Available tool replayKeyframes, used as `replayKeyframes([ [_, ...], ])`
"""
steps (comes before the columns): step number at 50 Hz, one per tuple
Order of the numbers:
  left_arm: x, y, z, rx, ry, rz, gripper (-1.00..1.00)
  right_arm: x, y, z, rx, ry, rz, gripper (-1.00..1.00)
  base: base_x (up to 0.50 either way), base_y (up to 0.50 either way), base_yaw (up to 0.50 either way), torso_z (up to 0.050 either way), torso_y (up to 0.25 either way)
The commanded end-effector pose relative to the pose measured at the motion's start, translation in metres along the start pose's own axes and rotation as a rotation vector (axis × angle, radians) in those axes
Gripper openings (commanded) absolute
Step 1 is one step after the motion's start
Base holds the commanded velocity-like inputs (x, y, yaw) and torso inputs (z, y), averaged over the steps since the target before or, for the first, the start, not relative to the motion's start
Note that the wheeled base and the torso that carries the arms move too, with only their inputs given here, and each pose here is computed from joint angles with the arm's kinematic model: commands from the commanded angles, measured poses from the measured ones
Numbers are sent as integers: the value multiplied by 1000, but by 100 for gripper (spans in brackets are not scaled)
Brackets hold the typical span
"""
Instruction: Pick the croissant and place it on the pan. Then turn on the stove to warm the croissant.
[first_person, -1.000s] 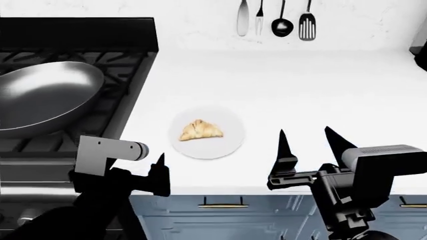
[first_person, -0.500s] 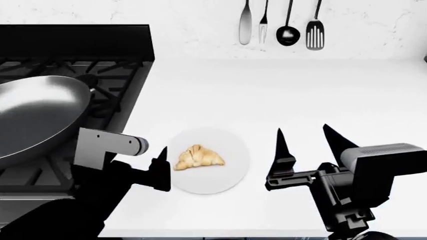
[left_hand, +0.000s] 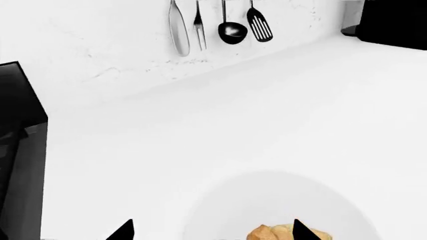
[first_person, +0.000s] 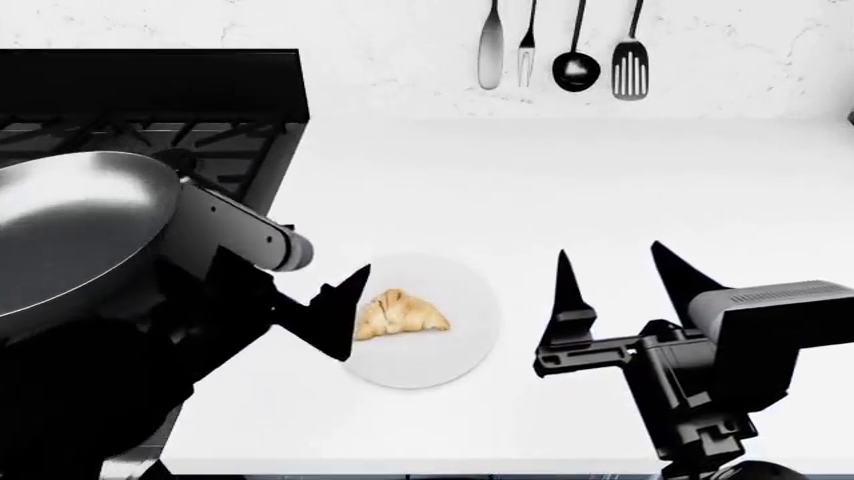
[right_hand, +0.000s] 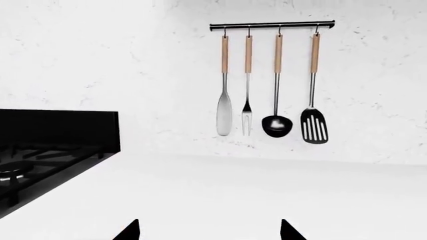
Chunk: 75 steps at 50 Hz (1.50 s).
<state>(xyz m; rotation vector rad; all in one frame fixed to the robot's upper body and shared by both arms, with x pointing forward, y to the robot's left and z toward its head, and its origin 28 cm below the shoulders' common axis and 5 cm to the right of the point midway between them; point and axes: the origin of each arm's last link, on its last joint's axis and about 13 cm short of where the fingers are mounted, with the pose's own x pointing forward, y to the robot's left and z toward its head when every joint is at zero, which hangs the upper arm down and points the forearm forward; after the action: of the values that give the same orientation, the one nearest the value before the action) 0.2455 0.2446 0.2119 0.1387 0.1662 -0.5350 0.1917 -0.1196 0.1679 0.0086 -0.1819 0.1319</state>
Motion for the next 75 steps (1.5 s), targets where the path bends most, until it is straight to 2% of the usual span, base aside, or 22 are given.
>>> replayKeyframes([
  [1, 9, 1, 6, 42, 52, -141, 100, 0, -2, 2, -3, -1, -14, 100, 0, 0, 0, 0, 0],
  [7, 16, -1, 12, 82, 79, -197, 100, 0, -3, 4, -2, -4, -23, 100, 0, 0, 0, 0, 0],
  [17, 30, 0, 10, 79, 149, -230, 100, -3, -3, 4, 5, 0, -27, 100, 0, 0, 0, 0, 0],
  [36, 37, -9, -2, 104, 229, -275, 100, -5, -7, 2, 12, -3, -43, 100, 0, 0, 0, 0, 0],
  [75, 51, -6, -9, 126, 274, -263, 100, -3, -11, -6, 29, 13, -51, 100, 0, 0, 0, 0, 0],
])
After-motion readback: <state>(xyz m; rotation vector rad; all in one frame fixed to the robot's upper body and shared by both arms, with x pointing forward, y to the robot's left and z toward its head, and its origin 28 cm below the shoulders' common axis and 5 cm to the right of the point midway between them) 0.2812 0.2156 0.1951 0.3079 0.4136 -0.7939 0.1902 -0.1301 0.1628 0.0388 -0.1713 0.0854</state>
